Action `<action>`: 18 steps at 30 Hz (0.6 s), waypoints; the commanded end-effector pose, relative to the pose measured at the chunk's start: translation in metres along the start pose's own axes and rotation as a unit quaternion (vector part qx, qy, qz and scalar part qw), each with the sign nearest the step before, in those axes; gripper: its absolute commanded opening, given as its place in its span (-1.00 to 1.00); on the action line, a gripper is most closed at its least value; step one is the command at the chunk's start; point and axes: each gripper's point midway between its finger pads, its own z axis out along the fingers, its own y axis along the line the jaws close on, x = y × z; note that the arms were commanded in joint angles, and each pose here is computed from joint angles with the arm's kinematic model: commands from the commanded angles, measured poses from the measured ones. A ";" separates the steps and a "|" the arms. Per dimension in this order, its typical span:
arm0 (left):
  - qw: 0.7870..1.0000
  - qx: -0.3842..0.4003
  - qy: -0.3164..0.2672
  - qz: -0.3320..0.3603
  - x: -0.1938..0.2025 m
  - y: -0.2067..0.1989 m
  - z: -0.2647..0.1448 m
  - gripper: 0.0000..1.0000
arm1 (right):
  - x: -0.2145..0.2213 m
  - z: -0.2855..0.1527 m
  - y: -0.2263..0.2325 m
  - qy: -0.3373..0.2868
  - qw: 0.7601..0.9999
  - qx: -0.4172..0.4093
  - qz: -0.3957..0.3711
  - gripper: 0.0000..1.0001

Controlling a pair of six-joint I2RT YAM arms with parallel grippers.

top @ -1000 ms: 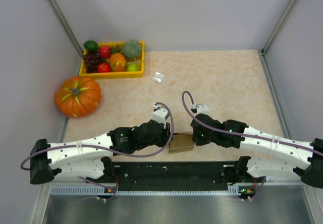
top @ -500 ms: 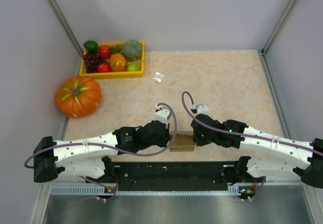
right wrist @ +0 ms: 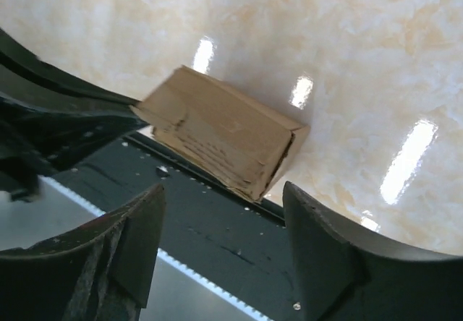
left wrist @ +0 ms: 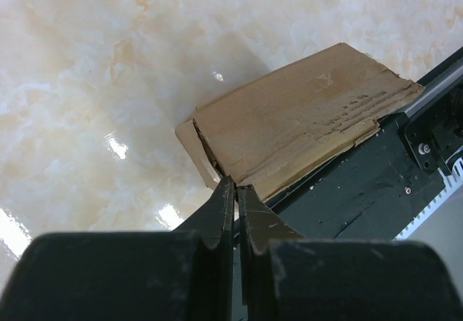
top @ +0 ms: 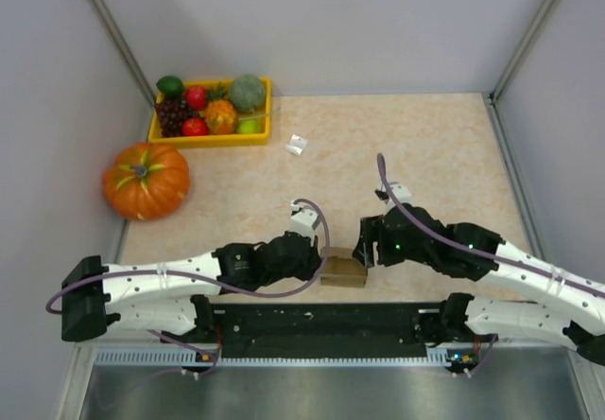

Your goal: Fold the paper box

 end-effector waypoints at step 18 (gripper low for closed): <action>1.000 0.004 0.011 0.016 0.021 -0.005 0.001 -0.94 | -0.002 0.049 0.053 -0.106 0.930 -0.318 0.149 -1.00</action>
